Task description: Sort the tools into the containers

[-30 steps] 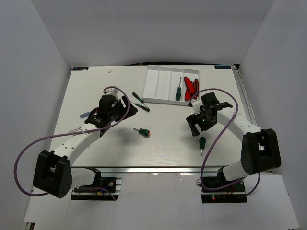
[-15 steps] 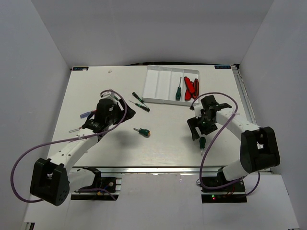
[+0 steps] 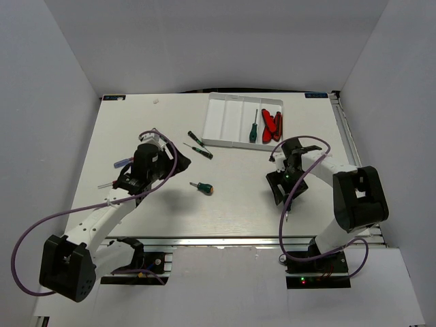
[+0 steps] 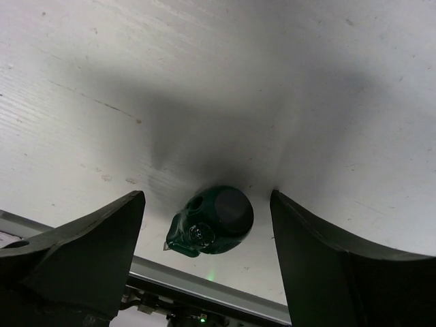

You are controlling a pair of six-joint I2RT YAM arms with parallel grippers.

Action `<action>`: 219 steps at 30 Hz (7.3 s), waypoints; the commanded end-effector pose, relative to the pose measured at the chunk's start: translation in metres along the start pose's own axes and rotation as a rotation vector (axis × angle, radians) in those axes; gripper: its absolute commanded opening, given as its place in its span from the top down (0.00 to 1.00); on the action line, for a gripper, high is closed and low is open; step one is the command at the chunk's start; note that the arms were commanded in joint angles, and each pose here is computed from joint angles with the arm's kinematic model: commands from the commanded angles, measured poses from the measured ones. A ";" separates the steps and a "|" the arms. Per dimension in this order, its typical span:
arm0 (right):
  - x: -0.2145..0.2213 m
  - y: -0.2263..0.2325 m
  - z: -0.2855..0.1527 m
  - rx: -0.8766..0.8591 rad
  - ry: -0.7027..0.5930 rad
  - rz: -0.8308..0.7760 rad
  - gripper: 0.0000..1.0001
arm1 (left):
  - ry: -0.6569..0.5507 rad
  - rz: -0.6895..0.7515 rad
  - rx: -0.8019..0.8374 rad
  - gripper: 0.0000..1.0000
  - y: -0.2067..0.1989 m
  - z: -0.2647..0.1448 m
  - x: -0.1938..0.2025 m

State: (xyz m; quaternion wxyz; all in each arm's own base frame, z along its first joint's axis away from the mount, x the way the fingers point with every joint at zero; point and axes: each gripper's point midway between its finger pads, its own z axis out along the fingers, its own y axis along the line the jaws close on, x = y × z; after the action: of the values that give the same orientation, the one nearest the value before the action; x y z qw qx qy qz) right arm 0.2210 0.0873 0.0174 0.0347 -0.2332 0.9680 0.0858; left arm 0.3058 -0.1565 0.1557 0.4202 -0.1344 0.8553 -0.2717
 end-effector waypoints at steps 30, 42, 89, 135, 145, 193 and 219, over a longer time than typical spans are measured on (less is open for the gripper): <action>-0.074 0.010 -0.036 -0.096 -0.128 -0.110 1.00 | 0.018 -0.002 0.003 0.18 0.000 0.013 0.002; -0.272 0.019 -0.118 -0.132 -0.622 -0.438 1.00 | 0.090 -0.044 0.038 0.18 -0.004 0.028 0.017; -0.246 0.051 -0.173 -0.317 -0.962 -0.572 0.11 | 0.553 -0.311 -0.635 0.40 0.015 0.085 0.131; -0.182 0.005 -0.195 -0.280 -1.028 -0.533 0.11 | 0.004 0.542 0.420 0.73 -0.228 0.275 -0.035; -0.179 0.007 -0.188 -0.303 -1.012 -0.527 0.11 | 0.025 0.532 0.384 0.49 -0.220 0.280 -0.021; -0.331 0.188 -0.016 -0.151 -0.631 -0.724 0.15 | -0.225 0.071 -0.090 0.08 0.016 -0.076 -0.066; -0.331 0.195 0.042 -0.110 -0.578 -0.810 0.42 | -0.197 0.046 -0.094 0.07 0.019 -0.069 -0.060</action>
State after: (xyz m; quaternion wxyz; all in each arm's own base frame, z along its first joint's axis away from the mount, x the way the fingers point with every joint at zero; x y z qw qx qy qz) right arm 0.4181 0.4047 0.0339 0.2972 -0.5541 0.7557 0.1830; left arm 0.2880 -0.0908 0.2203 0.5029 -0.1548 0.8251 -0.2057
